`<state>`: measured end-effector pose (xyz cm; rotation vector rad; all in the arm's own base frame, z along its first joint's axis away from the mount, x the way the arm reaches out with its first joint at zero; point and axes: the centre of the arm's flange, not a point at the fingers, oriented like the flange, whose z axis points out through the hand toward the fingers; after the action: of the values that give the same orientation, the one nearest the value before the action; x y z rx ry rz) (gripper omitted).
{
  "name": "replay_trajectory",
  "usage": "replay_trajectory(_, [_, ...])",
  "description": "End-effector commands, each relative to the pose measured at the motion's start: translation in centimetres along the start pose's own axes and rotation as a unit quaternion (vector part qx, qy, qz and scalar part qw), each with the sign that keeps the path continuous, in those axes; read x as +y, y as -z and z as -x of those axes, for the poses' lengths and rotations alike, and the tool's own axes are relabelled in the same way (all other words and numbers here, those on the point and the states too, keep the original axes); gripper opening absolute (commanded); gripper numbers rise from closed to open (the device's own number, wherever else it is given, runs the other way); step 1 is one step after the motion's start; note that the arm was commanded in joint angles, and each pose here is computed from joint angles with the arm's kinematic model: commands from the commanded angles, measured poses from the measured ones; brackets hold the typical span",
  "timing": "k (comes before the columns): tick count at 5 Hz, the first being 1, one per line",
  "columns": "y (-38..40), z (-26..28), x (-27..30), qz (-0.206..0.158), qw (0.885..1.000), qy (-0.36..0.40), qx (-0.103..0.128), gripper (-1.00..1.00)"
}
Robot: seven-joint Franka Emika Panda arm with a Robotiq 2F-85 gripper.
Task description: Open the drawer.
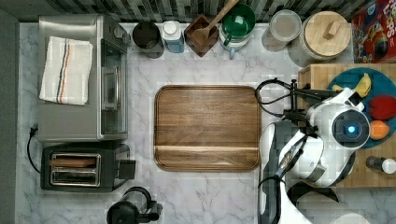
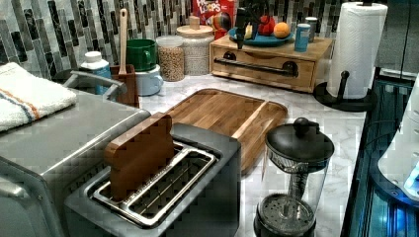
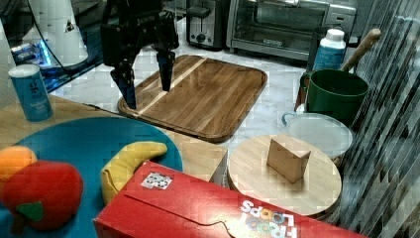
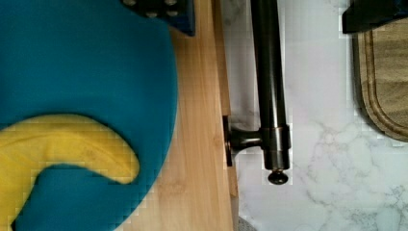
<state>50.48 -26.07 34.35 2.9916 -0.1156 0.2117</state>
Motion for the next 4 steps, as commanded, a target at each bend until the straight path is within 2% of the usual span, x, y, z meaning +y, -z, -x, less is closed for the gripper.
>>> replay_trajectory(1, [0.5,0.0,-6.8,-0.015,1.000,0.007,0.012,1.00])
replay_trajectory(2, [-0.4,0.2,-6.3,-0.004,1.000,0.015,0.014,1.00])
replay_trajectory(3, [-0.9,0.6,-4.5,-0.006,0.999,0.031,0.030,1.00])
replay_trajectory(4, [-0.6,0.9,-4.1,-0.006,0.999,0.032,0.031,1.00])
